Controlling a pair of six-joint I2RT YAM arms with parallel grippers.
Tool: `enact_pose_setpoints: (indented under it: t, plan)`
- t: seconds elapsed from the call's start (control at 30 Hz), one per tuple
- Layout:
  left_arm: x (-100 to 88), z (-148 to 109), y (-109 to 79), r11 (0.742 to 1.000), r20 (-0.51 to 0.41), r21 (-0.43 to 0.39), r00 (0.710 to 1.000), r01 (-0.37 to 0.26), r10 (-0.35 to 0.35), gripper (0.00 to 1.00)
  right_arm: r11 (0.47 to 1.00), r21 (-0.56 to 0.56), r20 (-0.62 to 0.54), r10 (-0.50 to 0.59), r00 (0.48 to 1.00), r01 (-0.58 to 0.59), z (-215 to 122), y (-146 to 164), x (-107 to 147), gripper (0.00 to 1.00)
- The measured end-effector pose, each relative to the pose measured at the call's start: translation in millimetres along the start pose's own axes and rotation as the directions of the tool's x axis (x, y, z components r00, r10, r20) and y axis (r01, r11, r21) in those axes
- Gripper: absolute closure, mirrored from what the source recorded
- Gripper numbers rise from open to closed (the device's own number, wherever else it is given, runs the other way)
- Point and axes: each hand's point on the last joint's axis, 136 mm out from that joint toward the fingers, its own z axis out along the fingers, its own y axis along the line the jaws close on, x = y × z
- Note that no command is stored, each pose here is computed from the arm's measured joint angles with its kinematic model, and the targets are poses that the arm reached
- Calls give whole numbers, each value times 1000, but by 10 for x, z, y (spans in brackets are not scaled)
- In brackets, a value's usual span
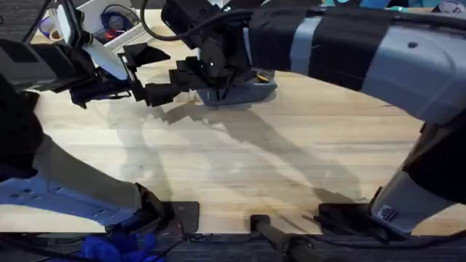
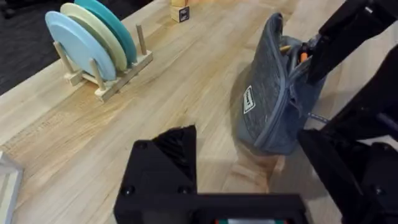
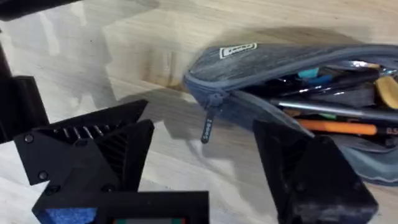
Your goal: Unzip the bag, pick up the pens from the table one at a time and place them inside, then zip the bag closed.
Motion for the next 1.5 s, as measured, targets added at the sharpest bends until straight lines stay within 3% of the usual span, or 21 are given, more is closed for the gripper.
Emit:
enact_pose_setpoints:
  t: [0.27,0.6,1.0,1.27,1.5]
  plan:
    - [-2,-11,12,1000,2,-4,1000,-12,12,8,1000,9,-4,0,1000,0,54,-10,8,41]
    - [-191,-288,90,998,154,-52,988,31,-23,8,999,33,7,22,1000,-22,119,-96,-54,41]
    - [-198,-309,98,998,161,-56,987,37,-27,7,998,34,14,53,999,-53,122,-98,-67,42]
    - [-198,-309,98,998,161,-56,987,37,-27,7,997,39,14,61,998,-62,122,-108,-64,142]
    - [-198,-309,98,998,161,-56,987,37,-27,7,997,43,14,61,998,-62,133,-114,-62,154]
